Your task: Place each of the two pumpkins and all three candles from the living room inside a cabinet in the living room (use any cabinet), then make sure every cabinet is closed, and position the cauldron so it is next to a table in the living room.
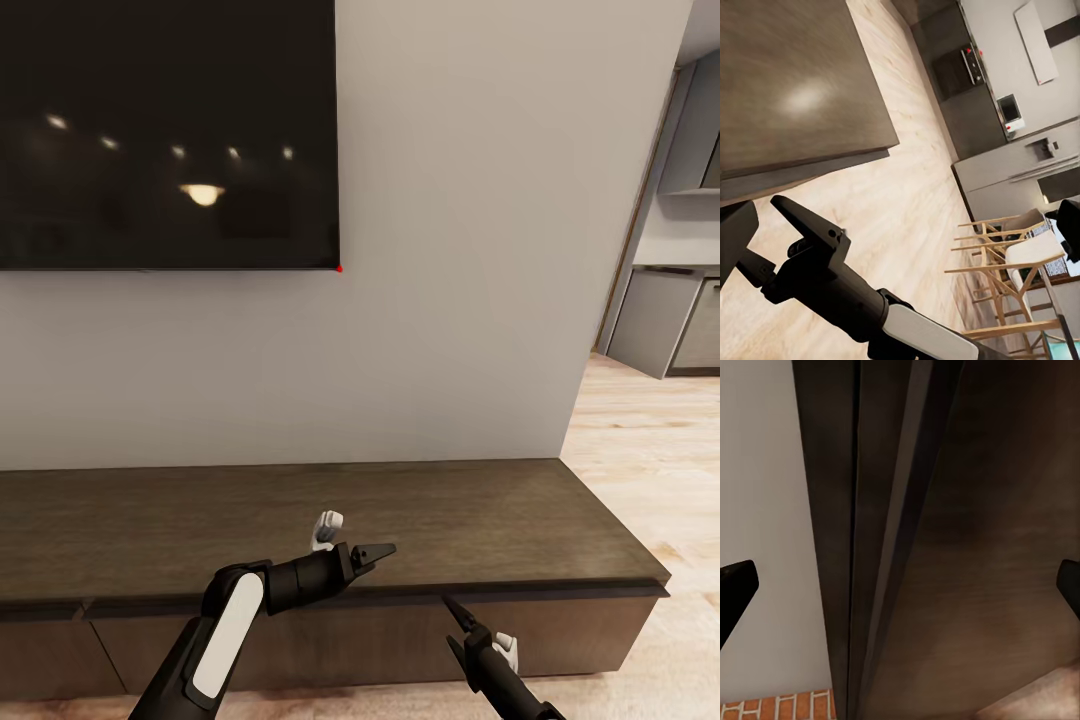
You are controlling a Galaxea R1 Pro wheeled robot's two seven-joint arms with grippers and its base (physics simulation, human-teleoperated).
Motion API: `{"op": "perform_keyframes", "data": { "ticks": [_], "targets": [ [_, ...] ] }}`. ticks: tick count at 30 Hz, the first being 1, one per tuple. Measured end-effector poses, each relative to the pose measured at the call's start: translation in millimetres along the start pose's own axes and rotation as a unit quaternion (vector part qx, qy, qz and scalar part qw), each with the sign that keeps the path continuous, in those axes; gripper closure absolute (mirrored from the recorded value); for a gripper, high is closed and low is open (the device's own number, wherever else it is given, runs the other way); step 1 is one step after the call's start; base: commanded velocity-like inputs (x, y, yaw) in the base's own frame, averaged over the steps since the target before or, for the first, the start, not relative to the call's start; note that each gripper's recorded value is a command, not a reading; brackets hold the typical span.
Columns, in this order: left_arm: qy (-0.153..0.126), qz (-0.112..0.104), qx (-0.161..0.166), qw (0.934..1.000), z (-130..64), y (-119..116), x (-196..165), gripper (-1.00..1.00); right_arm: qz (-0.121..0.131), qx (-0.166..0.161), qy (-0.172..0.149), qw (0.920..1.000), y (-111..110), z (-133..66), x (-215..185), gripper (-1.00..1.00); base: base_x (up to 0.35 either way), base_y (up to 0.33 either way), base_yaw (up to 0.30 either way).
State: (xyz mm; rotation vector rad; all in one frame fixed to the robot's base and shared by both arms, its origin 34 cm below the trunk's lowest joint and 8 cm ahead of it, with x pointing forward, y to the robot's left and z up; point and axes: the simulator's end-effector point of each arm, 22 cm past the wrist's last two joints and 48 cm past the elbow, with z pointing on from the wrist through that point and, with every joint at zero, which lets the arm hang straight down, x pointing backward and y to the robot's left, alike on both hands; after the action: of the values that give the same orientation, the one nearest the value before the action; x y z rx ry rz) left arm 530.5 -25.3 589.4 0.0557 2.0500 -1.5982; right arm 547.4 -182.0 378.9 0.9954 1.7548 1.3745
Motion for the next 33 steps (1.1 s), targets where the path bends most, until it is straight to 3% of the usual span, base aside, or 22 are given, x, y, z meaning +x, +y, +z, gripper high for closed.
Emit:
{"op": "perform_keyframes", "data": {
  "ticks": [22,26,33],
  "targets": [
    [0.0,0.0,0.0,1.0,0.0,0.2,-0.1,-1.0,0.001,0.002,0.0,1.0,-1.2,-0.2,0.0,-1.0,0.0,0.0,0.0],
    [0.0,0.0,0.0,1.0,-0.1,0.2,-0.1,-1.0,0.0,0.037,0.0,0.9993,-16.5,-0.8,0.0,-1.0,0.0,0.0,0.0],
    [0.0,0.0,0.0,1.0,-0.1,0.2,-0.2,-1.0,0.0,0.048,0.0,0.9989,-21.0,-1.0,-0.1,-1.0,0.0,0.0,0.0]
  ]
}}
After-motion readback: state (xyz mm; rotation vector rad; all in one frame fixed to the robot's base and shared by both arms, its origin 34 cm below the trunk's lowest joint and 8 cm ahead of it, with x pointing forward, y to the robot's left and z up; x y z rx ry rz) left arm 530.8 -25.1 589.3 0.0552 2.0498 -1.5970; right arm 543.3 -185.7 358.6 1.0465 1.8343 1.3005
